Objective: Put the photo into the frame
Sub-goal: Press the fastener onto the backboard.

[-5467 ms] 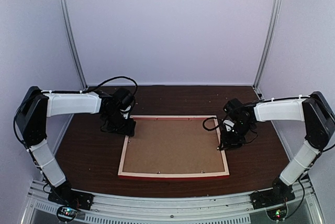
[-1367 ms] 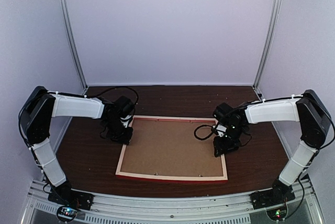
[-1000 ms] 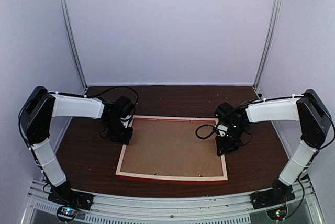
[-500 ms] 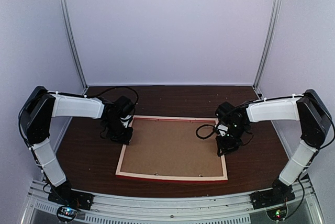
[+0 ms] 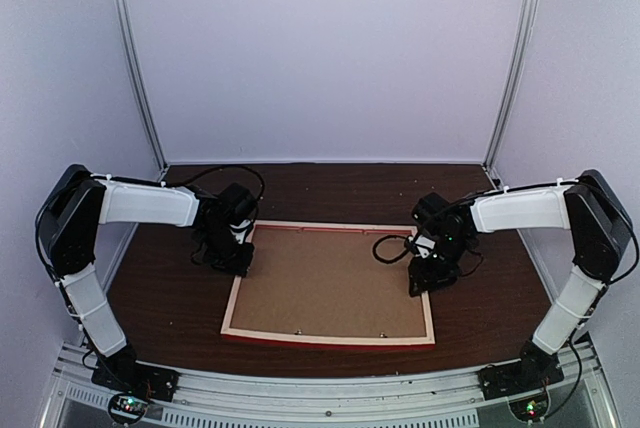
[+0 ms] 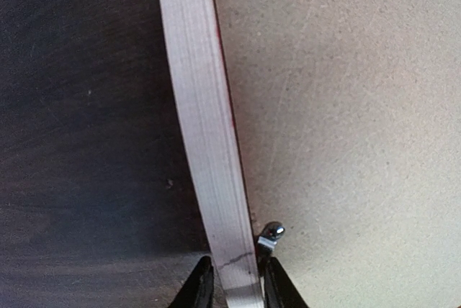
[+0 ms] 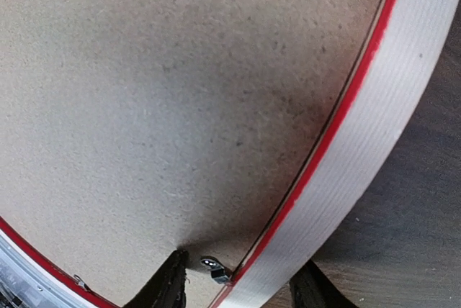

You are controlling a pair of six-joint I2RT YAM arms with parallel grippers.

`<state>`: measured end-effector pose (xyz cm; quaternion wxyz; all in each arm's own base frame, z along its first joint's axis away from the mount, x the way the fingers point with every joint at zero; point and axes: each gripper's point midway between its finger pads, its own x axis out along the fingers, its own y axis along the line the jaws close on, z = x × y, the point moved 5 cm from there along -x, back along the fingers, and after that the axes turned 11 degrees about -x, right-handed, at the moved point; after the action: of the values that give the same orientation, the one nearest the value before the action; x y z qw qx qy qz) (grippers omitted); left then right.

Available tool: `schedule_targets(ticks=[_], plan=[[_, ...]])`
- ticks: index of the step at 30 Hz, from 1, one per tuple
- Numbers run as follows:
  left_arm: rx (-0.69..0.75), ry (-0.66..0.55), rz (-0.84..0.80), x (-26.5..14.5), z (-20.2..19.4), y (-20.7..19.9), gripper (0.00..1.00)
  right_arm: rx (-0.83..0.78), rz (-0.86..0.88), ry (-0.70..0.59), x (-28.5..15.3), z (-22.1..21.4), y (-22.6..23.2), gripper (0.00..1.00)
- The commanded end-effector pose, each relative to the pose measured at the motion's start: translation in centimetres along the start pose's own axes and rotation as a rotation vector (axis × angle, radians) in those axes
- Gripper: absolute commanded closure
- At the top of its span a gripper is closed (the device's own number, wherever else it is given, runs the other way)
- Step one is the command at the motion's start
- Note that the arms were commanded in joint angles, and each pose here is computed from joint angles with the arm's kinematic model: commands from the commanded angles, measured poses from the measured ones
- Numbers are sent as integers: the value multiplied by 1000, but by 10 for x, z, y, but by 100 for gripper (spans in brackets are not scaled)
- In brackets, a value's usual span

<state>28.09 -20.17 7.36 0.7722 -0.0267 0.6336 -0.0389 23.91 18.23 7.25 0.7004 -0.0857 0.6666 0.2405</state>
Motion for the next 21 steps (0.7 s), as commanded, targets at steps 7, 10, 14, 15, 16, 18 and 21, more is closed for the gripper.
schedule_targets(ticks=[7, 10, 14, 15, 16, 18, 21], plan=[[6, 4, 12, 4, -1, 0, 74, 14, 9, -29, -5, 6, -1, 52], [5, 4, 12, 4, -1, 1, 74, 12, 7, -20, -5, 1, -2, 54], [6, 6, 13, 4, -1, 1, 73, 17, 12, -13, -6, -3, -2, 54], [5, 5, 12, 4, -1, 1, 72, 20, 17, -14, -7, -4, -2, 53], [5, 3, 14, 4, -1, 1, 71, 22, 22, -15, -8, -6, -1, 53], [2, 1, 11, 2, 0, 0, 69, 28, 32, -13, -9, -10, 0, 51], [-2, -7, 3, -1, 1, -1, 65, 44, 50, -15, -10, -17, 1, 51]])
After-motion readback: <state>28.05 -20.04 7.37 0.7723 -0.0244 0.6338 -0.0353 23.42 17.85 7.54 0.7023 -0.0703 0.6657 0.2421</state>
